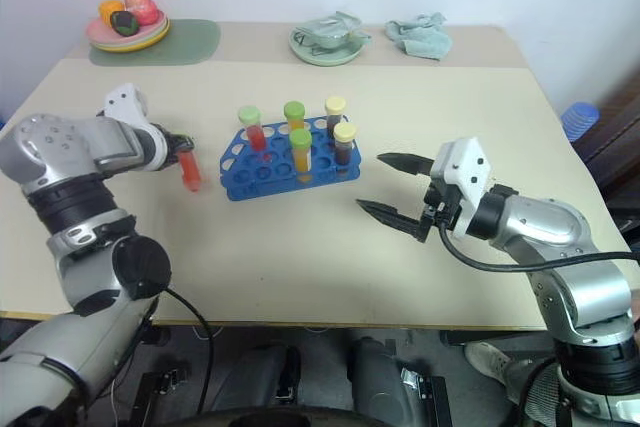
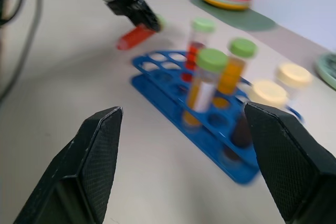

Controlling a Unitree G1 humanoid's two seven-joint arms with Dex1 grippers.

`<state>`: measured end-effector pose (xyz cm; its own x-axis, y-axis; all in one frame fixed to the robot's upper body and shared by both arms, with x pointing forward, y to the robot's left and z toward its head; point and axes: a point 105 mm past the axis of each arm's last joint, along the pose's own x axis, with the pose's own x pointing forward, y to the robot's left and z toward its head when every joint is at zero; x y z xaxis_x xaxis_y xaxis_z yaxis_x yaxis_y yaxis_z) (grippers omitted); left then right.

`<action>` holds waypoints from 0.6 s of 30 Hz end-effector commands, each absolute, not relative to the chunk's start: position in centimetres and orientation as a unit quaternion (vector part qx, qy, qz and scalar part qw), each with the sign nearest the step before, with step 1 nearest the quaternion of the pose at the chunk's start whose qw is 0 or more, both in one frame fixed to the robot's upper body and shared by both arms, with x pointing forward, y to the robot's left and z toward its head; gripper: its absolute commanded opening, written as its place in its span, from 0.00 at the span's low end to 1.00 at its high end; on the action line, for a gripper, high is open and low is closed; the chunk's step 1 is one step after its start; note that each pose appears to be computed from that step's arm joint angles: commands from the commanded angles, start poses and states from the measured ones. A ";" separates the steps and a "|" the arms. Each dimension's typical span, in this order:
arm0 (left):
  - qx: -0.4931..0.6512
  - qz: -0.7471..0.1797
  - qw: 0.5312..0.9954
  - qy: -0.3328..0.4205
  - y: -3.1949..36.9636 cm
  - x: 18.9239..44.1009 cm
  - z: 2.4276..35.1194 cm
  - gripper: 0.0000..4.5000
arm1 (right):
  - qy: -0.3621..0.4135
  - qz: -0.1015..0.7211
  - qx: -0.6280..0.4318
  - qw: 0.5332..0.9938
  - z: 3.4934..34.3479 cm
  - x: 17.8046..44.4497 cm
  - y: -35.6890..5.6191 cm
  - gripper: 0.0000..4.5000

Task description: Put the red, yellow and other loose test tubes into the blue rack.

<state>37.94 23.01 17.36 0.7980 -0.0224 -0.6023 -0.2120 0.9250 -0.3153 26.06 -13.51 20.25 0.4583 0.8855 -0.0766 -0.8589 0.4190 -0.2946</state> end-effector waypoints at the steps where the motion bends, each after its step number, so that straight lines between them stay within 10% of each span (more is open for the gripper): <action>1: -0.146 0.004 0.952 0.269 22.5 37.4 19.6 0.17 | -0.063 0.540 -0.153 0.825 21.0 25.8 -13.0 0.84; 4: -0.110 -0.091 0.973 0.182 21.0 36.5 22.4 0.17 | -0.062 0.537 -0.153 0.828 21.0 26.1 -13.2 0.84; 7: -0.058 -0.259 0.962 -0.071 17.9 33.8 28.5 0.17 | -0.061 0.529 -0.153 0.833 20.7 26.3 -13.4 0.84; 18: -0.029 -0.312 0.920 -0.236 15.7 34.7 27.5 0.17 | -0.059 0.462 -0.140 0.874 19.4 26.2 -14.8 0.84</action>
<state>34.93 15.61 26.79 0.7314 -0.5677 0.3778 0.6075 0.7941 0.0172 26.47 -14.84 18.21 0.5466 0.8342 -0.0730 -0.8195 0.5150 -0.2513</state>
